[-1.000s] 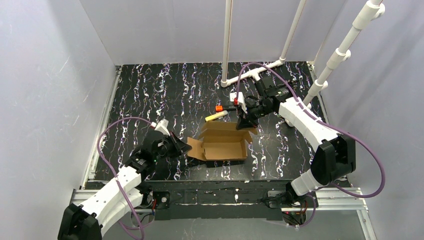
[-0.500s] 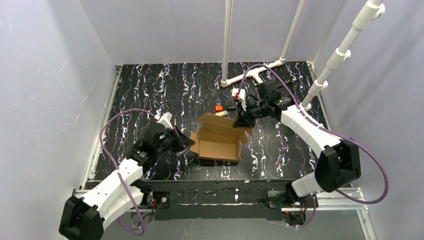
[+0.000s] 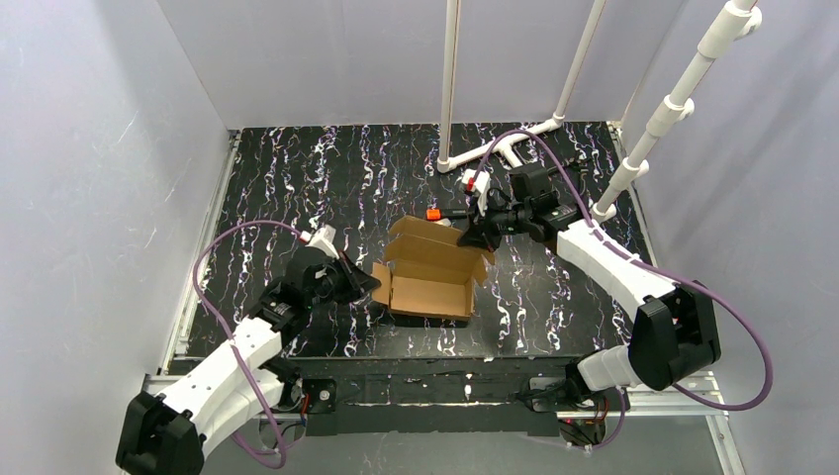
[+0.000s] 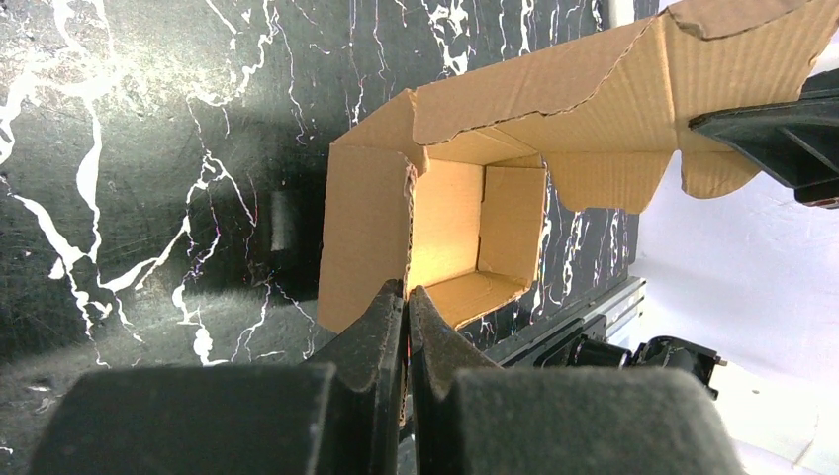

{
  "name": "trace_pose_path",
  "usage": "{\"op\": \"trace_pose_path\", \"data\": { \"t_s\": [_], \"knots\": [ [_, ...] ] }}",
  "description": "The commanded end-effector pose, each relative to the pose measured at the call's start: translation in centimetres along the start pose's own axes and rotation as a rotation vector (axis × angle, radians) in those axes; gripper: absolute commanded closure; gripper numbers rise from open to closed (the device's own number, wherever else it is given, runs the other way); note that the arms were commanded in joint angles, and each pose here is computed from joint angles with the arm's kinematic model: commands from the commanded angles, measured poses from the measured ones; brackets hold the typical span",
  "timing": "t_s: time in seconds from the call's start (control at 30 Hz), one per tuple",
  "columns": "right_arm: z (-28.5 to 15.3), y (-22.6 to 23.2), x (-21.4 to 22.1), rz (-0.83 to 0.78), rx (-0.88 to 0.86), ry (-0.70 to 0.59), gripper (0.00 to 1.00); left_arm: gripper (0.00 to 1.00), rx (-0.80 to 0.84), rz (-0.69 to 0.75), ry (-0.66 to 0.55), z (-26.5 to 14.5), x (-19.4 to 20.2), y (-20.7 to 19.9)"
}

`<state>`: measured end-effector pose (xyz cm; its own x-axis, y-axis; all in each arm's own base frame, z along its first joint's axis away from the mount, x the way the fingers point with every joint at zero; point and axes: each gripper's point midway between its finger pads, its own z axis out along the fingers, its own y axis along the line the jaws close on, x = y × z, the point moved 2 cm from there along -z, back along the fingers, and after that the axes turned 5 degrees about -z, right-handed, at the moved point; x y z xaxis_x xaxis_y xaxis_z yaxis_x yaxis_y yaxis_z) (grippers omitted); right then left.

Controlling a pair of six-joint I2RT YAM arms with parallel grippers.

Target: Fold the paper box

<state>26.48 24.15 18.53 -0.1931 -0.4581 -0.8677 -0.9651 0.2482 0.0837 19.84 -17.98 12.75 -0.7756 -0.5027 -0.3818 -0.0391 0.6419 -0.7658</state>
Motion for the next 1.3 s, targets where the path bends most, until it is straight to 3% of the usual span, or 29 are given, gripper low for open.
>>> {"op": "trace_pose_path", "data": {
  "t_s": [0.0, 0.33, 0.67, 0.97, 1.27],
  "knots": [
    [0.3, 0.1, -0.1, 0.036, 0.019, -0.02, 0.99, 1.0, 0.001, 0.027, 0.015, 0.4, 0.1, 0.1],
    [0.9, 2.0, -0.1, 0.033, -0.091, -0.041, 0.99, 1.0, 0.042, 0.126, 0.057, 1.3, -1.0, -2.2],
    [1.2, 1.1, 0.2, 0.035, -0.033, -0.013, 0.99, 1.0, 0.01, 0.17, 0.108, 1.7, -1.2, -2.4],
    [1.2, 2.8, -0.3, -0.001, -0.12, -0.032, 0.99, 1.0, -0.01, 0.206, 0.189, 2.7, -1.7, -3.6],
    [1.0, 2.3, -0.1, -0.019, -0.082, -0.017, 0.99, 0.75, 0.041, 0.155, 0.285, 2.8, -0.2, -4.2]
  ]
}}
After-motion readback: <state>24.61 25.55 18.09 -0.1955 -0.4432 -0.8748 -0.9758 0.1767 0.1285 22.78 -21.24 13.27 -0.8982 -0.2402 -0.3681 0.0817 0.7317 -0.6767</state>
